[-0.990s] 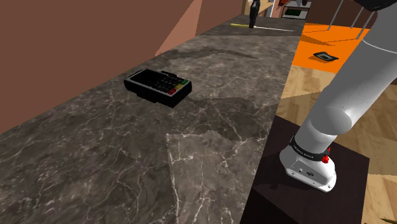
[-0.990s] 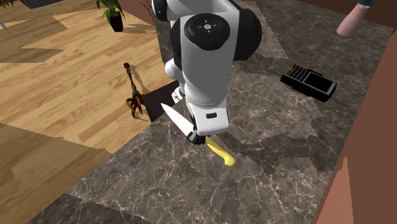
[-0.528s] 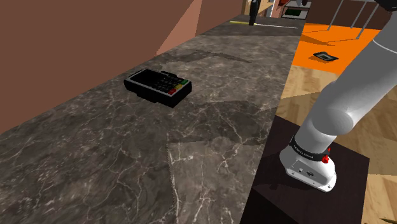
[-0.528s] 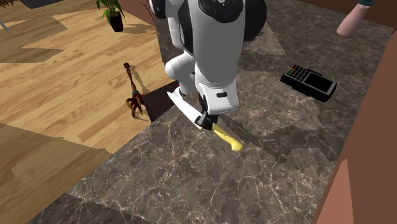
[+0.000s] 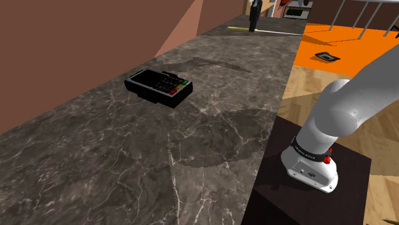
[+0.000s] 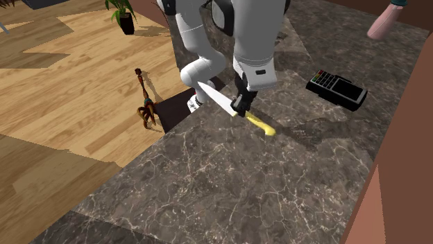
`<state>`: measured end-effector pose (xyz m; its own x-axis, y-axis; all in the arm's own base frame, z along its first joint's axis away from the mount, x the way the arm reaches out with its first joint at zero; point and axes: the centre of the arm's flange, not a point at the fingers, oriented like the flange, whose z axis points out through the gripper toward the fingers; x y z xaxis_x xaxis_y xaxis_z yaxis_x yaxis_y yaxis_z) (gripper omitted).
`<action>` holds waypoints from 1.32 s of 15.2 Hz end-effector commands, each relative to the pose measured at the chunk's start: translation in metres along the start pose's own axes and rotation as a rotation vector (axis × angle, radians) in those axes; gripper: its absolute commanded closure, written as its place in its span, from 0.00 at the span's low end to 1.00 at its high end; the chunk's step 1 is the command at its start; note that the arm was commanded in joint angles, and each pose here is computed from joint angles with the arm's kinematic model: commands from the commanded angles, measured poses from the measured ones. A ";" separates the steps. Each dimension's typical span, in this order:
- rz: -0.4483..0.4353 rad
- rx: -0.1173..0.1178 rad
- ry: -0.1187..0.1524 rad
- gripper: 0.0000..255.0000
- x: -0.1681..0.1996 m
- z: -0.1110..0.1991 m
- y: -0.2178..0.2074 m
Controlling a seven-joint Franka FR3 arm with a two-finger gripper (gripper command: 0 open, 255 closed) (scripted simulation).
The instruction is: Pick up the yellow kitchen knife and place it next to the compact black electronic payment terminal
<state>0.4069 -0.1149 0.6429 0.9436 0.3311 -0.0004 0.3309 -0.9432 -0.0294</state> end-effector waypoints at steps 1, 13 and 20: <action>0.001 -0.001 0.000 1.00 -0.002 0.001 -0.029; 0.001 -0.001 0.000 1.00 -0.021 0.006 -0.186; 0.001 -0.001 0.000 1.00 -0.031 0.008 -0.278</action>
<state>0.2902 0.1248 0.6436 0.9436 0.3312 -0.0004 0.3310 -0.9432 -0.0276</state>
